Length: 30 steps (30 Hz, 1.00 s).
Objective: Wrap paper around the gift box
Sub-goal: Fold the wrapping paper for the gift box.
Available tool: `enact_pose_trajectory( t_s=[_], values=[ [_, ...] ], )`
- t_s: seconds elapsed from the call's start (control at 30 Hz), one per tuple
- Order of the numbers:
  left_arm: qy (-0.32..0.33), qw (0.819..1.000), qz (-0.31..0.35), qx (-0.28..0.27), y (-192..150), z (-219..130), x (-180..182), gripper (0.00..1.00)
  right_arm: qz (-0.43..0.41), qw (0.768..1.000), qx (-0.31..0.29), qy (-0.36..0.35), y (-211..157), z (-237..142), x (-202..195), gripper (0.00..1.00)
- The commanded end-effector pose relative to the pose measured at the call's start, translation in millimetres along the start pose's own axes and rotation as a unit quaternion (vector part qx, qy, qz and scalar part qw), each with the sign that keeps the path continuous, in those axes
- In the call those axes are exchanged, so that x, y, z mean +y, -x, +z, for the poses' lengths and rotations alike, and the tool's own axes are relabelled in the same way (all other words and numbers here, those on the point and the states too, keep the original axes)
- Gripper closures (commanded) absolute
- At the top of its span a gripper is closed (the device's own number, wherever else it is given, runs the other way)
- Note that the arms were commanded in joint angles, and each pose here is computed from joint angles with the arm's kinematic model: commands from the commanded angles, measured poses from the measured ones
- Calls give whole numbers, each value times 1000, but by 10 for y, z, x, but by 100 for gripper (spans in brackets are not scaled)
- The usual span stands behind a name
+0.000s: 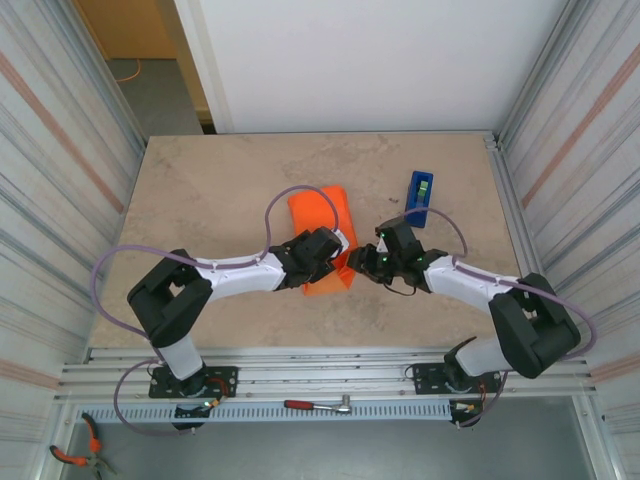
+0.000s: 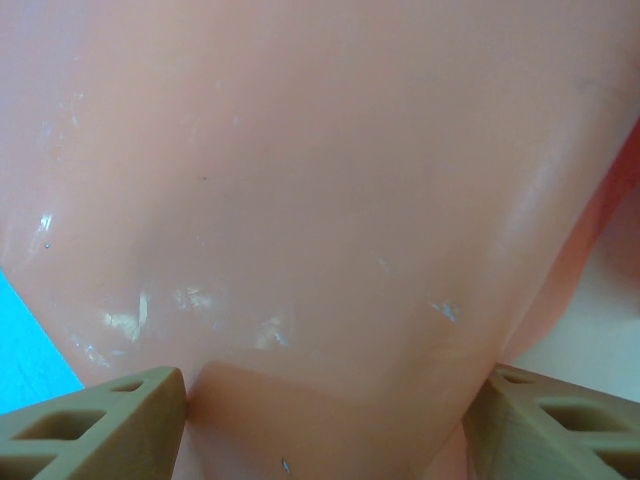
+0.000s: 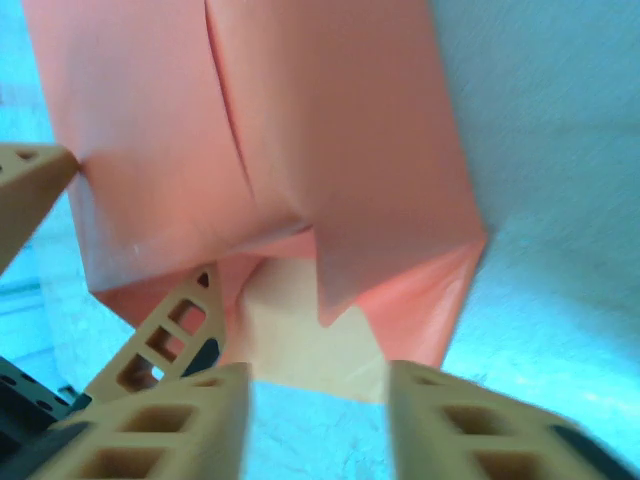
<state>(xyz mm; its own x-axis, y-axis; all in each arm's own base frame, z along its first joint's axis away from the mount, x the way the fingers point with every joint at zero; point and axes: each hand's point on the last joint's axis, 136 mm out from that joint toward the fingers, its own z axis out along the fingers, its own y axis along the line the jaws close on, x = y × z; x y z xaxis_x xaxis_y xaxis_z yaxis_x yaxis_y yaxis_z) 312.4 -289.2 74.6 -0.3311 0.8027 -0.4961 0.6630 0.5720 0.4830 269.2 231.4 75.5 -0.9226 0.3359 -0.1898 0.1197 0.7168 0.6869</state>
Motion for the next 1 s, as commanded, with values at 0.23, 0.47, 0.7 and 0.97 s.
enact_pose_trajectory(
  t_s=[0.23,0.47,0.7,0.97],
  values=[
    [-27,1000,9,8,-18,17,-126,28,19,999,18,-26,3,166,-224,100],
    [-42,999,8,-12,174,-118,-98,28,6,999,29,-20,-7,423,-46,100],
    [-59,997,-21,-54,479,-434,46,26,10,999,39,-27,-71,588,-82,100],
    [-48,973,-213,-79,335,-738,329,24,11,998,45,-39,-210,699,-162,100]
  ],
)
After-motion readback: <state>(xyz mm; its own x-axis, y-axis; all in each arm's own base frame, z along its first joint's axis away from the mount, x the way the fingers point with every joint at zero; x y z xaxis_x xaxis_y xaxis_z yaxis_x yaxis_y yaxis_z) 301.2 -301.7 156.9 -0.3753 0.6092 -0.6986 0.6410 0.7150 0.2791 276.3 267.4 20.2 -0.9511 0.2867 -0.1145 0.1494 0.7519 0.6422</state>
